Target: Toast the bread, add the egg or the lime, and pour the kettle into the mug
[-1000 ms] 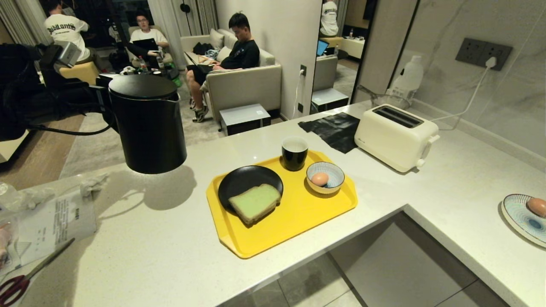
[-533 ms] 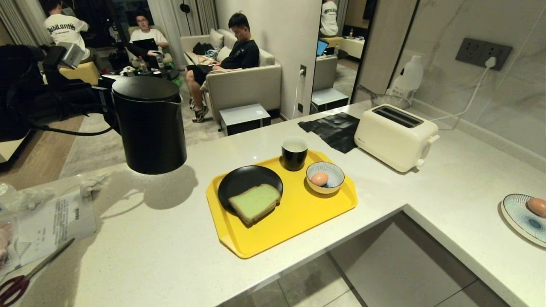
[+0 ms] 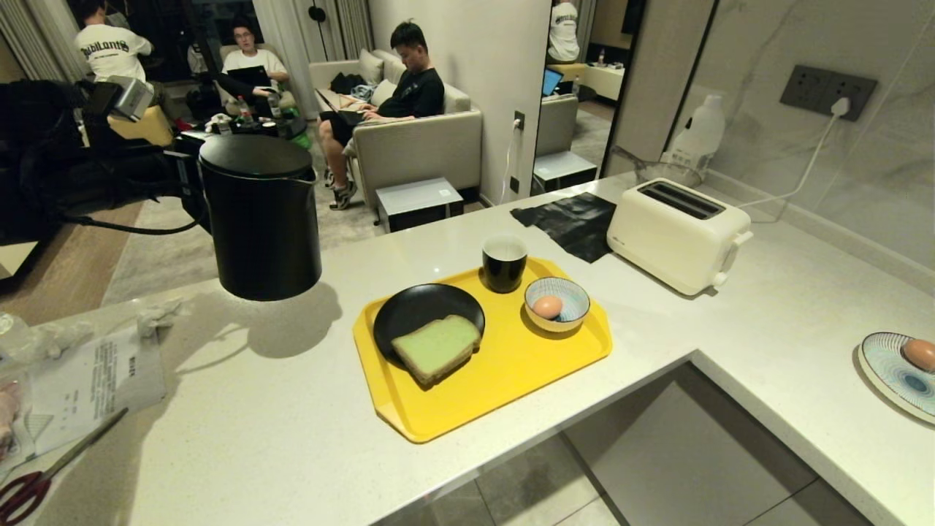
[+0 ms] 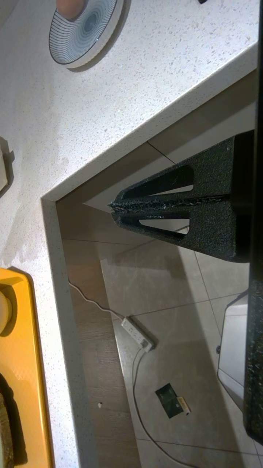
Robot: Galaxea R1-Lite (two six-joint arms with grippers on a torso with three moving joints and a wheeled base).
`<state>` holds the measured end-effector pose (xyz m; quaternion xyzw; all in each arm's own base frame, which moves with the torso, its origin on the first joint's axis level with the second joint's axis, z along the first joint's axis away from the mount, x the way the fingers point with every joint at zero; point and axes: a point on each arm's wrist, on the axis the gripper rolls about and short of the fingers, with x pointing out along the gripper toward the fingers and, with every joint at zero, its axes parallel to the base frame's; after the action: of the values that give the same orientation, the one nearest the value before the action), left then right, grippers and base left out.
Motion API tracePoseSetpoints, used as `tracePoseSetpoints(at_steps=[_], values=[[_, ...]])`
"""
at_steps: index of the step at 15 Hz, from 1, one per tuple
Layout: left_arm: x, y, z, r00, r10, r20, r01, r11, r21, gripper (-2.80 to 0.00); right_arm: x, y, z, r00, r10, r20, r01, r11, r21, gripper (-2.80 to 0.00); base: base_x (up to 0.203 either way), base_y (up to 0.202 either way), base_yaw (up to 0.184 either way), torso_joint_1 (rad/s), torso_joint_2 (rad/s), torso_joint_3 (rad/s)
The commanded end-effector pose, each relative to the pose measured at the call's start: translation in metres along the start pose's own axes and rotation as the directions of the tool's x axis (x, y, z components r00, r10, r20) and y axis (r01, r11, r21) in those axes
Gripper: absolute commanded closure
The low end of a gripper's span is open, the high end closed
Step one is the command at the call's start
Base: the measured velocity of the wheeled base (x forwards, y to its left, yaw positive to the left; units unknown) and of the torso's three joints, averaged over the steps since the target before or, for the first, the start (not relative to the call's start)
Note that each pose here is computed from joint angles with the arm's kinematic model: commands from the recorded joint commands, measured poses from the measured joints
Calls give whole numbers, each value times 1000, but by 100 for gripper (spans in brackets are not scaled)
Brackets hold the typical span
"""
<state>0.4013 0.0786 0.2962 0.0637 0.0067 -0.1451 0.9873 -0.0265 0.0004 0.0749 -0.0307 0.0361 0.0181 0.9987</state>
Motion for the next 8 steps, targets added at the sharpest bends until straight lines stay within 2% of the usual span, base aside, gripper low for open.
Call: tracePoseSetpoints(at_steps=[1, 5, 8], values=[[3, -3, -1, 1000, -7, -2, 7, 1000, -1, 0, 0, 0, 0, 1000, 1, -2, -1, 1000, -1, 0, 0, 0, 0, 0, 0, 0], [5, -4, -4, 1000, -3, -8, 3, 1000, -3, 0, 0, 0, 0, 1000, 1, -2, -1, 1000, -1, 0, 0, 0, 0, 0, 0, 0], [5, -4, -4, 1000, -1, -7, 1, 1000, -1, 0, 0, 0, 0, 1000, 1, -2, -1, 1000, -1, 0, 0, 0, 0, 0, 1, -108]])
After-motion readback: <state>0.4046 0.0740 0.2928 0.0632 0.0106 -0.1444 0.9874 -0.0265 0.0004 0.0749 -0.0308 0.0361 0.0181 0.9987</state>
